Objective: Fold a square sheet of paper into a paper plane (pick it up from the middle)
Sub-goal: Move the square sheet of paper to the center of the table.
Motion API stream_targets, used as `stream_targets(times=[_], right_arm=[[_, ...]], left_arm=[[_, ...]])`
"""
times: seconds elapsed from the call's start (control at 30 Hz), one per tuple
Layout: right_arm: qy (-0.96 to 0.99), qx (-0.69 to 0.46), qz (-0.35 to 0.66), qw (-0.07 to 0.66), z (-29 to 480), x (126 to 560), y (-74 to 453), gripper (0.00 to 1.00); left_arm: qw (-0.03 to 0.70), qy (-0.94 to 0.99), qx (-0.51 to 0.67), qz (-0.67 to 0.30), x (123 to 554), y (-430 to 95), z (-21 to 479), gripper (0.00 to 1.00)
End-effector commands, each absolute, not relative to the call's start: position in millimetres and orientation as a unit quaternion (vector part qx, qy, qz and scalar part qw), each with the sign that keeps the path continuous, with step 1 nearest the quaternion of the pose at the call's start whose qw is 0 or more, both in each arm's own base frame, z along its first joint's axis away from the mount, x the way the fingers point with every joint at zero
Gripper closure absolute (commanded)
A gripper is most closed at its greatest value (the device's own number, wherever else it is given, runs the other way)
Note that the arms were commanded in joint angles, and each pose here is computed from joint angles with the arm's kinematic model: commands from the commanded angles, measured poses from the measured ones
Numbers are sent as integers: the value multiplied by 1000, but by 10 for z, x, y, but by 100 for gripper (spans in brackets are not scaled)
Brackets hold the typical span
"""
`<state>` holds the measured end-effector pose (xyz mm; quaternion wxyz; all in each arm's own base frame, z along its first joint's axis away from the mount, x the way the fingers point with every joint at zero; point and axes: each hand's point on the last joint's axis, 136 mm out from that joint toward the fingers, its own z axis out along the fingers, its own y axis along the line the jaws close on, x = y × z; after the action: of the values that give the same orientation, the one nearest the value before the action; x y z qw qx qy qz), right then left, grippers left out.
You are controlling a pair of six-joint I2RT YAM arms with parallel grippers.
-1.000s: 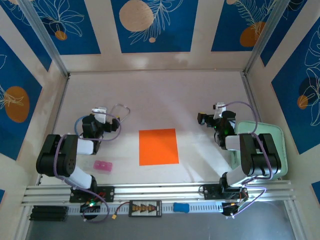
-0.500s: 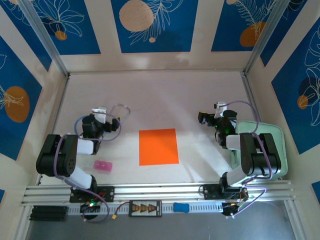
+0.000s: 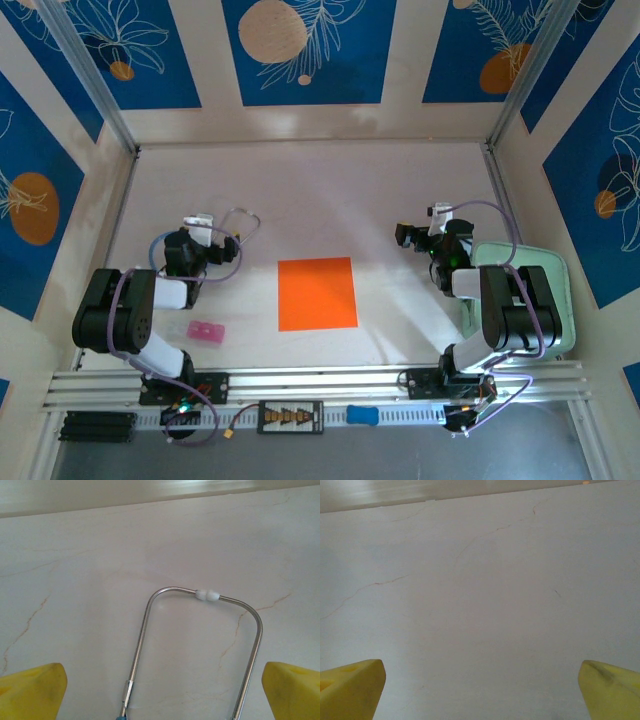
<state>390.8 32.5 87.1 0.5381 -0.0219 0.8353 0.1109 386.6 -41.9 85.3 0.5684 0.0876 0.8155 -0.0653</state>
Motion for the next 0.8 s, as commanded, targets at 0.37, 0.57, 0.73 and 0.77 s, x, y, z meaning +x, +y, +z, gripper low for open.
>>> stream_targets(times=[0.37, 0.57, 0.73, 0.77], right_arm=[[827, -32, 107, 551, 940, 3953, 350, 1], [822, -77, 134, 549, 1017, 3903, 514, 1], [851, -78, 151, 498, 1139, 3929, 583, 1], [856, -78, 151, 488, 1189, 3913, 604, 1]], left_arm=[[600, 792, 98, -62, 3854, -401, 976, 0], [599, 791, 107, -70, 3826, -443, 1105, 0], [567, 819, 64, -70, 3779, -353, 1252, 0], [555, 829, 36, -63, 3774, -279, 1294, 0]])
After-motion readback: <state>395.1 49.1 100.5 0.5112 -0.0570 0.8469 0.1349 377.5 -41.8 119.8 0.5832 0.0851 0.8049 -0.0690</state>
